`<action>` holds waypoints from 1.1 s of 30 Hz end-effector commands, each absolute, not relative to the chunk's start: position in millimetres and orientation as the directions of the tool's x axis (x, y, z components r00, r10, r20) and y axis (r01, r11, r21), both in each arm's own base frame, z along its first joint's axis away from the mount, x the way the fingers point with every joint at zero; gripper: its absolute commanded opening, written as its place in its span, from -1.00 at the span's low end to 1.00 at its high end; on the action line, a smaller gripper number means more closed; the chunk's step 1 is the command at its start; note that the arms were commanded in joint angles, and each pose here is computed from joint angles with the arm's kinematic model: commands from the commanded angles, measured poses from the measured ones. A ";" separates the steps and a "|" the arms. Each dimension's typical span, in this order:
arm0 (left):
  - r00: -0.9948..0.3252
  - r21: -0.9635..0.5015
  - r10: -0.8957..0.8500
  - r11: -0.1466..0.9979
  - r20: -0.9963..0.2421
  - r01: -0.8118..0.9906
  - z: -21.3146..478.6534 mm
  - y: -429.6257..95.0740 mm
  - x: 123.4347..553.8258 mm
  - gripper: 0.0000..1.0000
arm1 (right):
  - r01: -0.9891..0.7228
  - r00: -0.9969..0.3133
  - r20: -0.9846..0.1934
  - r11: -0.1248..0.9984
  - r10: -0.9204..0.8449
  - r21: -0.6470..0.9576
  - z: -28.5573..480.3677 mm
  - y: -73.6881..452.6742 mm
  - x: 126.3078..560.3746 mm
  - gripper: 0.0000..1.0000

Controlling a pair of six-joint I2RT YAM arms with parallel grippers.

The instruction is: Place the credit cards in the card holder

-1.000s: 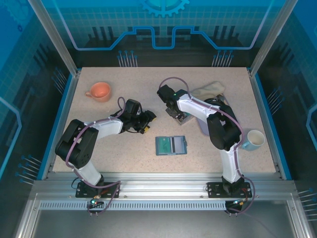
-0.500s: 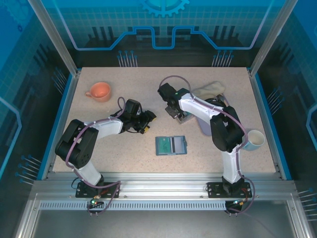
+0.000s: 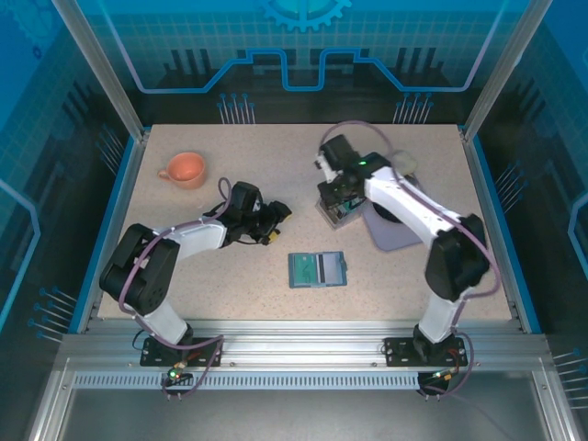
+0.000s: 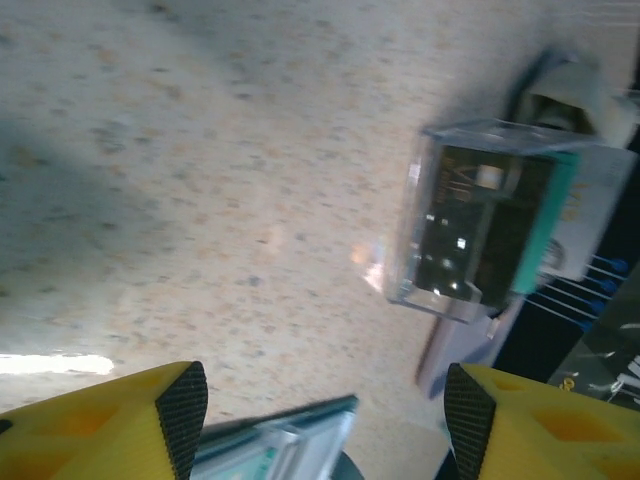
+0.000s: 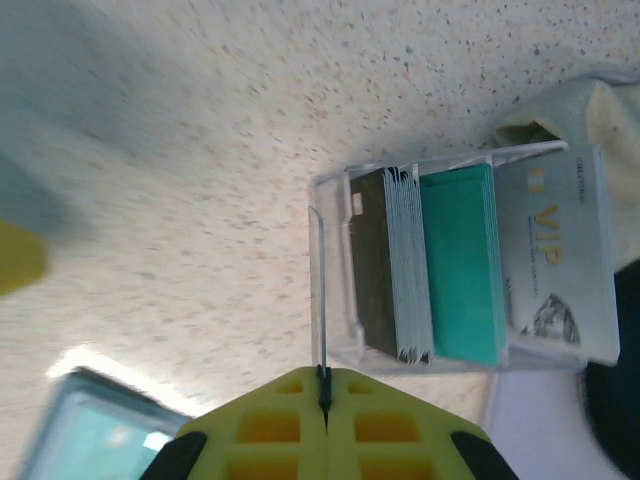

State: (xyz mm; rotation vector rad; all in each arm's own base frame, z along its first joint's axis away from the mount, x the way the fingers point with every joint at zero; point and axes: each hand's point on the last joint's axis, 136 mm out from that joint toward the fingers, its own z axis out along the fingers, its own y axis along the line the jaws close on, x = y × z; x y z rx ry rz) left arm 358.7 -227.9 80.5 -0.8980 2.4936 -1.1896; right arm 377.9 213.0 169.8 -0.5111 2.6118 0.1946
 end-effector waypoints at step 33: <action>-0.946 -0.982 -0.280 0.133 -0.166 0.133 248.6 -325.3 350.5 -0.96 | -0.178 -0.962 -0.238 0.360 0.131 0.916 250.1 217.7 348.3 -0.71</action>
